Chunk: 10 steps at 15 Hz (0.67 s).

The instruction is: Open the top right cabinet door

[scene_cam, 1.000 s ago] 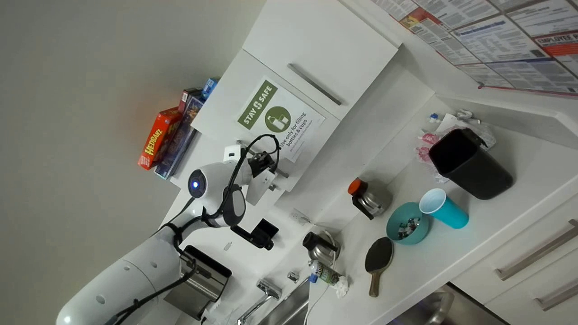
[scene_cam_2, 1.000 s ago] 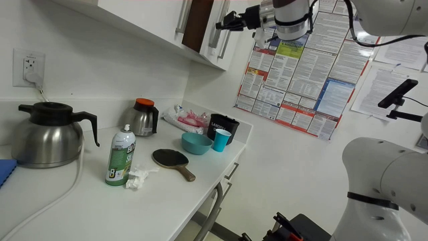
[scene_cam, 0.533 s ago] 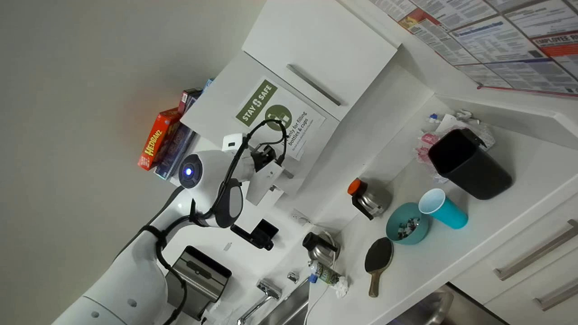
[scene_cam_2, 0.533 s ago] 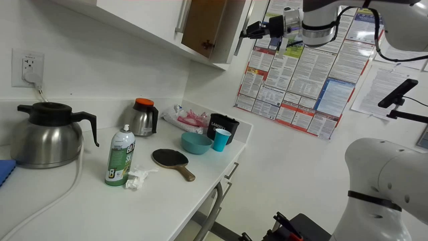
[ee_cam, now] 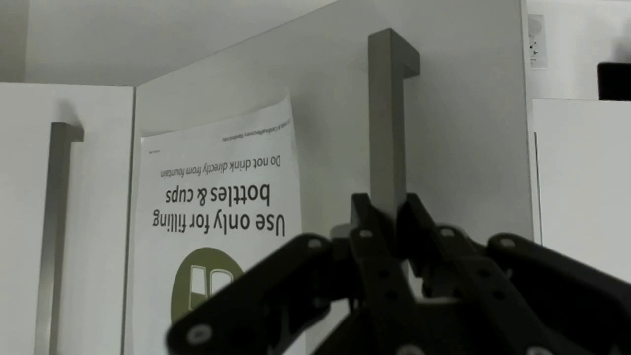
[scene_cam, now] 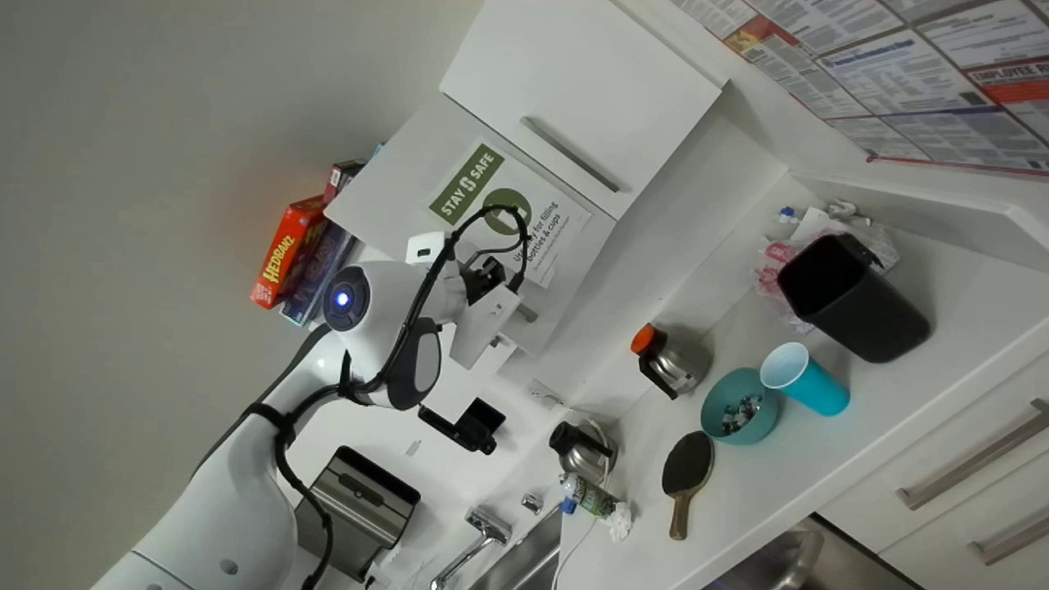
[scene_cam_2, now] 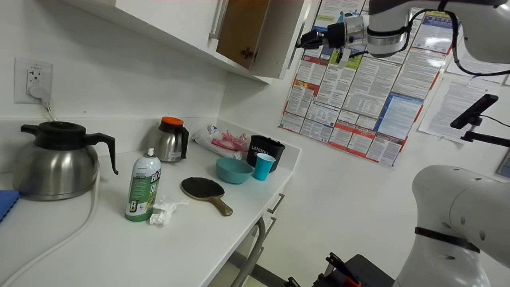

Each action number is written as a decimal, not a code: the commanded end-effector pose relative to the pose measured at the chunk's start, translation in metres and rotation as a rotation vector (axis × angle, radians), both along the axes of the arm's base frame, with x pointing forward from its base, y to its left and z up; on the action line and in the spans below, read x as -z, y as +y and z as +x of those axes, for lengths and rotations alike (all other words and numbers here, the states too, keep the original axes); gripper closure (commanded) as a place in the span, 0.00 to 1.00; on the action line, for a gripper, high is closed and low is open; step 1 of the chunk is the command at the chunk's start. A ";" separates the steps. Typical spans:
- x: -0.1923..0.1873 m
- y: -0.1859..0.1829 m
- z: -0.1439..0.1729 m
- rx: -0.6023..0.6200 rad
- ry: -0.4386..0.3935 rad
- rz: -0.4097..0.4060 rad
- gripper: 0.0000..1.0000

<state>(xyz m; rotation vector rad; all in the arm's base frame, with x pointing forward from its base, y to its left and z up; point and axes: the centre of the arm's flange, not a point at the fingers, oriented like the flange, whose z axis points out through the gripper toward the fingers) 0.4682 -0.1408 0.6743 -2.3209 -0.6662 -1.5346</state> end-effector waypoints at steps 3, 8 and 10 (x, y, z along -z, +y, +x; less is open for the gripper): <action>0.001 -0.019 -0.036 -0.007 0.091 0.070 0.57; -0.011 -0.035 -0.057 -0.032 0.145 0.141 0.45; -0.016 -0.038 -0.072 -0.084 0.199 0.193 0.29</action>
